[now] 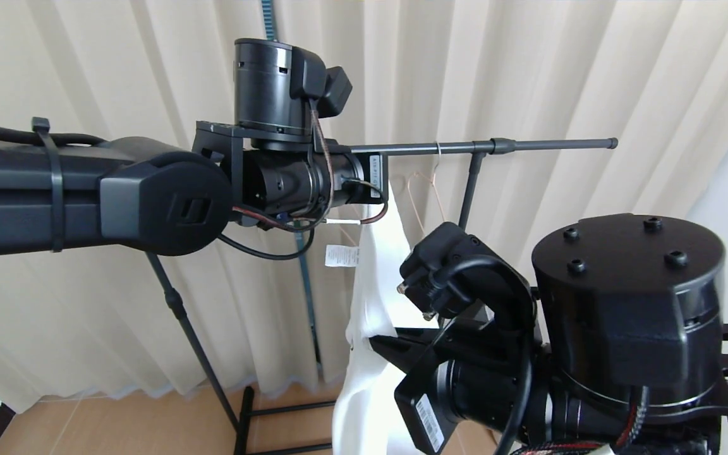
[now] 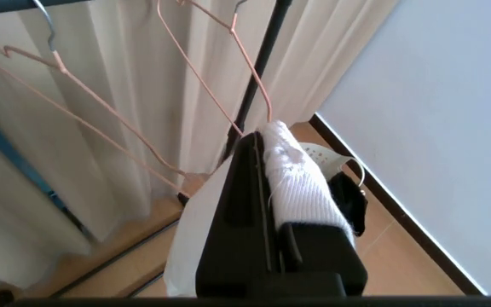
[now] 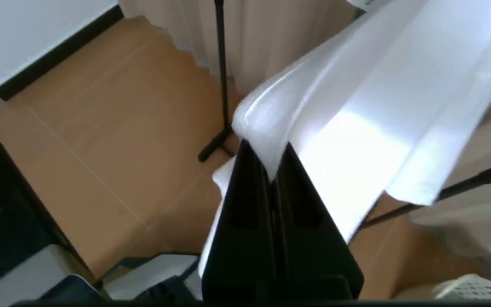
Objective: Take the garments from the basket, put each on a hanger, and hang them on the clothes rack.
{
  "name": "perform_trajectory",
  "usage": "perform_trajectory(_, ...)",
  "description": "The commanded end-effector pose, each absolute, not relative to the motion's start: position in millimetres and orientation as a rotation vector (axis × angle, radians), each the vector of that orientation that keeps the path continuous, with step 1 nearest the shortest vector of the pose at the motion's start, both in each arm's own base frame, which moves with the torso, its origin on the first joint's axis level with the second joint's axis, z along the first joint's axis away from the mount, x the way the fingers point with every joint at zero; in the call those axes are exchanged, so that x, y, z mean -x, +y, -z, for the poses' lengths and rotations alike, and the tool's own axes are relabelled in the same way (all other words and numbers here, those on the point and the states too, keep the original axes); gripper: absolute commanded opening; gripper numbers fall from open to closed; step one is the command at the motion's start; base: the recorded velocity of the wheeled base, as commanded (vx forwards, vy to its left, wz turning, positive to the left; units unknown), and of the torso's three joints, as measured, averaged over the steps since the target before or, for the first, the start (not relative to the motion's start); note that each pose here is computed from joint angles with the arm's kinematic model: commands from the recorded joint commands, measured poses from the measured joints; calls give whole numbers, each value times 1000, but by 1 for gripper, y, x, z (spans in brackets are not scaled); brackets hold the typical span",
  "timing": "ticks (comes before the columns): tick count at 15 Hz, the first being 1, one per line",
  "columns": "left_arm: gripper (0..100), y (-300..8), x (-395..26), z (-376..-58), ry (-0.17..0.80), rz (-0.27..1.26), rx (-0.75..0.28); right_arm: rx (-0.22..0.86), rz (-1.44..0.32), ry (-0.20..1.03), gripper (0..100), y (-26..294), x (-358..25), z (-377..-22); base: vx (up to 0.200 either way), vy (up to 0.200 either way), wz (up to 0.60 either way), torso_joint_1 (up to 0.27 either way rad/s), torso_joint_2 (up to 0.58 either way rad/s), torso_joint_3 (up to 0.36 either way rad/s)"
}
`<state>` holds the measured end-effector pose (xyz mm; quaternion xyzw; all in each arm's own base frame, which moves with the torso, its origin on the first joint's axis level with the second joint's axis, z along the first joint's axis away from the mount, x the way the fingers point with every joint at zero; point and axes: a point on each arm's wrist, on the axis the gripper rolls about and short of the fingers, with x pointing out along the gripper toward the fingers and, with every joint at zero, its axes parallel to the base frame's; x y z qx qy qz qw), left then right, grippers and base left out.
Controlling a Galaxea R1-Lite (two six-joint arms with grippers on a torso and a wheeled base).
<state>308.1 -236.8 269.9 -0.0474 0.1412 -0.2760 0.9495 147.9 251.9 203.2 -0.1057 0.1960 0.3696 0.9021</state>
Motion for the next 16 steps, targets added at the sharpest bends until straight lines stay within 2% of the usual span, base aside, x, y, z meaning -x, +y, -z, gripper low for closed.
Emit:
perform_trajectory(1, 0, -226, -300, -277, 278, 544, 97, 322, -674, 403, 0, 223, -161, -204, 0, 0, 0, 0, 0, 0)
perform_trajectory(3, 0, -216, -290, -276, 308, 509, 55, 438, -553, 395, 0, 195, -179, -203, 0, 0, 0, 0, 0, 0)
perform_trajectory(6, 0, -201, -277, -279, 390, 445, 0, 427, -443, 389, 0, 180, -201, -207, 0, 0, 0, 0, 0, 0)
perform_trajectory(9, 0, -187, -254, -274, 540, 397, -93, 405, -364, 368, 0, 179, -220, -211, 0, 0, 0, 0, 0, 0)
perform_trajectory(11, 0, -187, -242, -266, 585, 393, -135, 382, -353, 337, 0, 186, -229, -206, 0, 0, 0, 0, 0, 0)
perform_trajectory(14, 0, -186, -223, -251, 634, 431, -202, 294, -285, 276, 0, 202, -249, -200, 0, 0, 0, 0, 0, 0)
perform_trajectory(16, 0, -193, -202, -233, 690, 485, -251, 163, -264, 219, 0, 217, -266, -201, 0, 0, 0, 0, 0, 0)
